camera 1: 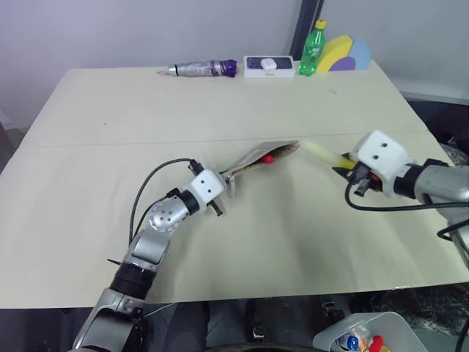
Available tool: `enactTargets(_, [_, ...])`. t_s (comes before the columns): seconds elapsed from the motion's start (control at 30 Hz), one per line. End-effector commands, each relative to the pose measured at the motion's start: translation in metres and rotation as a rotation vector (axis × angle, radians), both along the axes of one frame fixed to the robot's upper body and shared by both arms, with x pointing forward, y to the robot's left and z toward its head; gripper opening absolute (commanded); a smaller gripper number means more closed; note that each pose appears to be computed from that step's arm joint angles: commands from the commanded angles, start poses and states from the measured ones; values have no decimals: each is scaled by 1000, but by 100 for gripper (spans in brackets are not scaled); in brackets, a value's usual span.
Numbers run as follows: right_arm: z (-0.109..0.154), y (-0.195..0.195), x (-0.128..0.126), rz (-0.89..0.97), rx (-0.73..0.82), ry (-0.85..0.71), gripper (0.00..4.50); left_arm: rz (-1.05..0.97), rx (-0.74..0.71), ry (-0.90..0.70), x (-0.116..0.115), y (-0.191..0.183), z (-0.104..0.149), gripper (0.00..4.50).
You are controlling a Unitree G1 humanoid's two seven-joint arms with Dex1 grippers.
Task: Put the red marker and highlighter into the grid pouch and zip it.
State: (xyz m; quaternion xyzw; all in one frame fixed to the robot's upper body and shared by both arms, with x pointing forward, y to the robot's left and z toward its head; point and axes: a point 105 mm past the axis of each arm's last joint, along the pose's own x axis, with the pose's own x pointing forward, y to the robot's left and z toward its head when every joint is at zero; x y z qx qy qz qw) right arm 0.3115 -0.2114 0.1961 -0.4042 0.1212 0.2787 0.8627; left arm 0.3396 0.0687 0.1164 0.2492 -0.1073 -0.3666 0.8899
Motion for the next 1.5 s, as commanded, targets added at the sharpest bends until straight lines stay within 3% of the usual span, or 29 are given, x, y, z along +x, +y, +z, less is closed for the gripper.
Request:
enactTargets(0.03, [8, 8, 3, 44, -29, -39, 85, -14, -3, -59, -5, -3, 12, 0])
enactTargets(0.77, [-8, 40, 2, 172, -64, 36, 85, -90, 117, -136, -17, -11, 10, 0])
enactTargets(1.13, [-14, 72, -2, 400, -348, 17, 85, -202, 233, -199, -27, -23, 6, 0])
enactTargets(1.3, [-6, 105, -4, 501, -328, -30, 85, -234, 231, -196, -31, -27, 6, 0])
enactTargets(1.5, [-5, 113, -7, 541, -324, -39, 85, -241, 225, -186, -34, -27, 5, 0])
